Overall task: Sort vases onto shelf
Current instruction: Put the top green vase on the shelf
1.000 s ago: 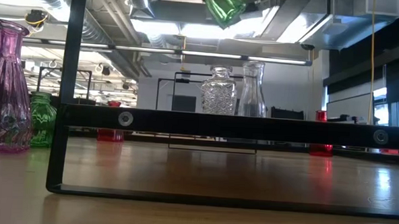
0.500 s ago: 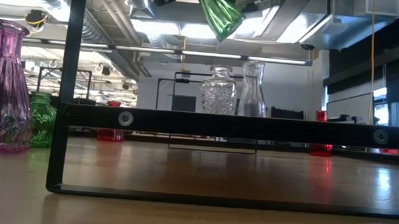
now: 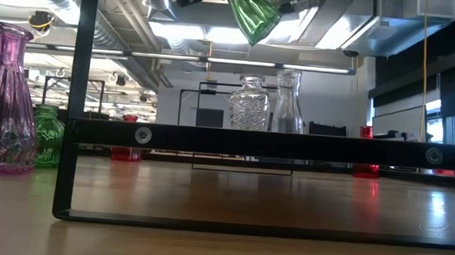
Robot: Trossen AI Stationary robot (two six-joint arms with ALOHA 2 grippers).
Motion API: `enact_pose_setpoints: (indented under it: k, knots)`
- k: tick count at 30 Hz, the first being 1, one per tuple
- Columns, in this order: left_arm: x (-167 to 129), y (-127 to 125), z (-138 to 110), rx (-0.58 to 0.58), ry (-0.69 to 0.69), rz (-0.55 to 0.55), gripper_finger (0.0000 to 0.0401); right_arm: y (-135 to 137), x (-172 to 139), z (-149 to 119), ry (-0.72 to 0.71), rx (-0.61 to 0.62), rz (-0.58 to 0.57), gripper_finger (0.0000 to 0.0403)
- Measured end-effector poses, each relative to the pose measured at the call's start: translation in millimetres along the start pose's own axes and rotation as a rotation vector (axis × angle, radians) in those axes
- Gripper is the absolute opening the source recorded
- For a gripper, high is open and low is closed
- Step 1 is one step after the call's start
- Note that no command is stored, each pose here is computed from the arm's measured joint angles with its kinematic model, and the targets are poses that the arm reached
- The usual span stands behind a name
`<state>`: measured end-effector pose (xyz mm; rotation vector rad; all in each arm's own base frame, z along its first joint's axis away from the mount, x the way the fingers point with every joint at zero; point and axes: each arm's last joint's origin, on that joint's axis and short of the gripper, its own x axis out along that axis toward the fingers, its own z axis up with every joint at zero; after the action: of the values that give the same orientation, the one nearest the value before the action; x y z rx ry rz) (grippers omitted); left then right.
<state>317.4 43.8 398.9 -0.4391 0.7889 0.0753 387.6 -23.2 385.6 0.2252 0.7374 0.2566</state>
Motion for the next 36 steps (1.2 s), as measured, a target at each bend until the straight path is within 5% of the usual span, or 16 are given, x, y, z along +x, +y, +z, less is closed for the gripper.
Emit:
enact_pose_setpoints:
  k: [36]
  knots:
    - [-3.3, 0.1, 0.1, -0.047, -0.017, 0.019, 0.0096, 0.6, -0.9, 0.7, -0.009, 0.008, -0.005, 0.0083]
